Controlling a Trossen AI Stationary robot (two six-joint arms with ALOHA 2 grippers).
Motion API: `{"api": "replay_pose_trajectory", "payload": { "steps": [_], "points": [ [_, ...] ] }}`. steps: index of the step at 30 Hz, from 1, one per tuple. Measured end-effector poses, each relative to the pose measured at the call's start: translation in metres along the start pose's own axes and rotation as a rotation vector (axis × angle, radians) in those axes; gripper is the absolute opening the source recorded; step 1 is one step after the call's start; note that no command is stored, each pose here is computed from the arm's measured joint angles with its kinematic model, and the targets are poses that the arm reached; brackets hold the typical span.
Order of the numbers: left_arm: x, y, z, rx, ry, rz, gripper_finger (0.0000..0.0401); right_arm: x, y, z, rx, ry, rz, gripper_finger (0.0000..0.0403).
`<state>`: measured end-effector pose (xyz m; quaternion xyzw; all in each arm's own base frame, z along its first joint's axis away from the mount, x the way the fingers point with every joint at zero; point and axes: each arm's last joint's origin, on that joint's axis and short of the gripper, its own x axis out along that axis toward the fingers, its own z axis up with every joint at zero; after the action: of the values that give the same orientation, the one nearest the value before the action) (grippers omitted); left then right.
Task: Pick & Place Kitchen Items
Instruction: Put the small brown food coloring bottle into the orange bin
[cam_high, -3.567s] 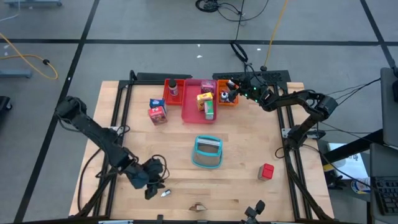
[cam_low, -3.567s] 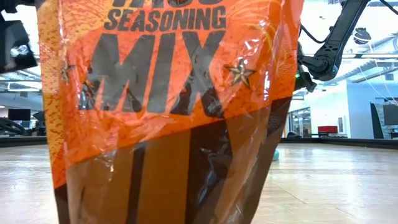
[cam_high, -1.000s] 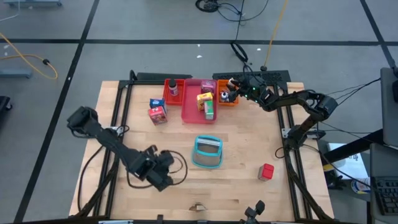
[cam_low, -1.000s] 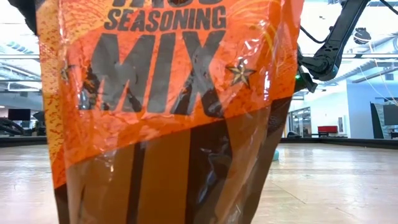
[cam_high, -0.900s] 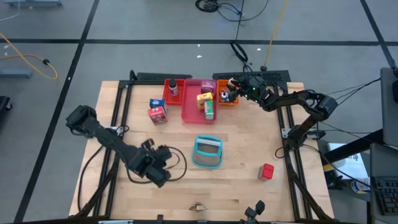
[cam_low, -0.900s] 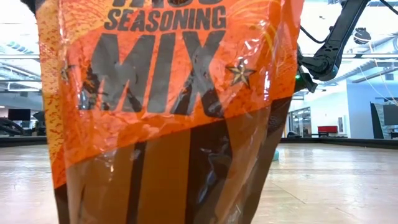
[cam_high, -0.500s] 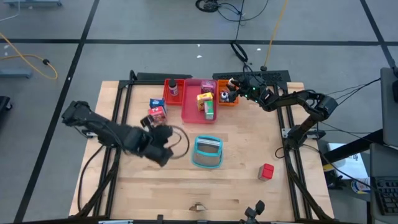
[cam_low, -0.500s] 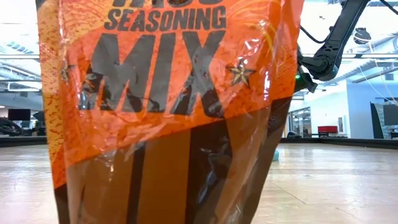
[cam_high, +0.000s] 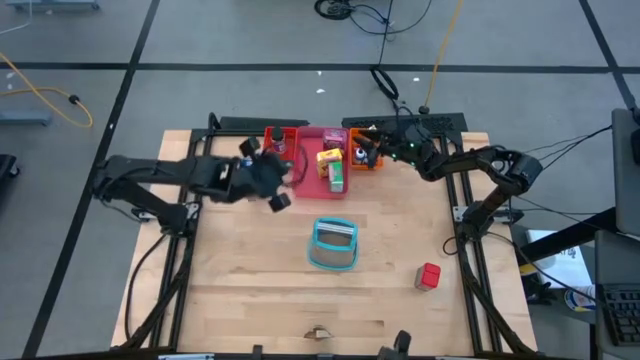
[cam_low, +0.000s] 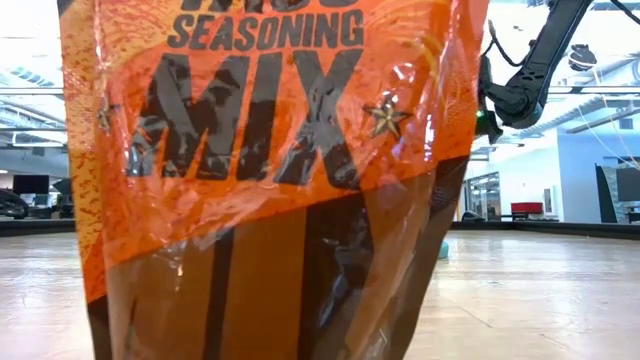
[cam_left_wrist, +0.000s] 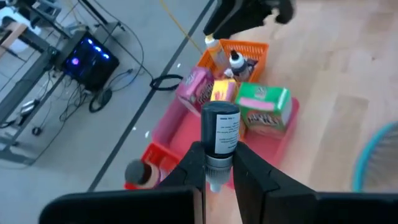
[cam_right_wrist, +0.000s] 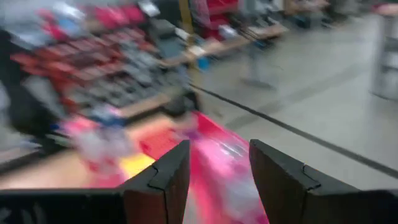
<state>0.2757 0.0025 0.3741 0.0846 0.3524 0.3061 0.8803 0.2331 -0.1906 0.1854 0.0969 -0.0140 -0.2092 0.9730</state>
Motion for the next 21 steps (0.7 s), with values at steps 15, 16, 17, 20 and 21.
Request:
{"api": "replay_pose_trajectory", "payload": {
  "steps": [15, 16, 17, 20, 21],
  "points": [
    [0.05, 0.037, 0.035, -0.056, -0.226, -0.243, 0.0037, -0.018, 0.068, 0.052, -0.062, -0.223, 0.376, 0.0155],
    [0.053, 0.037, 0.036, -0.055, -0.235, -0.258, 0.0037, -0.019, 0.073, 0.054, -0.073, -0.231, 0.393, 0.0155],
    [0.058, 0.036, 0.035, -0.049, -0.226, -0.277, 0.0037, -0.02, 0.079, 0.055, -0.085, -0.237, 0.41, 0.0155],
    [0.073, 0.028, 0.04, -0.053, -0.253, -0.314, 0.0037, -0.024, 0.092, 0.058, -0.11, -0.26, 0.453, 0.0155],
    [0.078, 0.026, 0.039, -0.049, -0.242, -0.322, 0.0037, -0.025, 0.095, 0.059, -0.113, -0.266, 0.46, 0.0155]
  ]
}}
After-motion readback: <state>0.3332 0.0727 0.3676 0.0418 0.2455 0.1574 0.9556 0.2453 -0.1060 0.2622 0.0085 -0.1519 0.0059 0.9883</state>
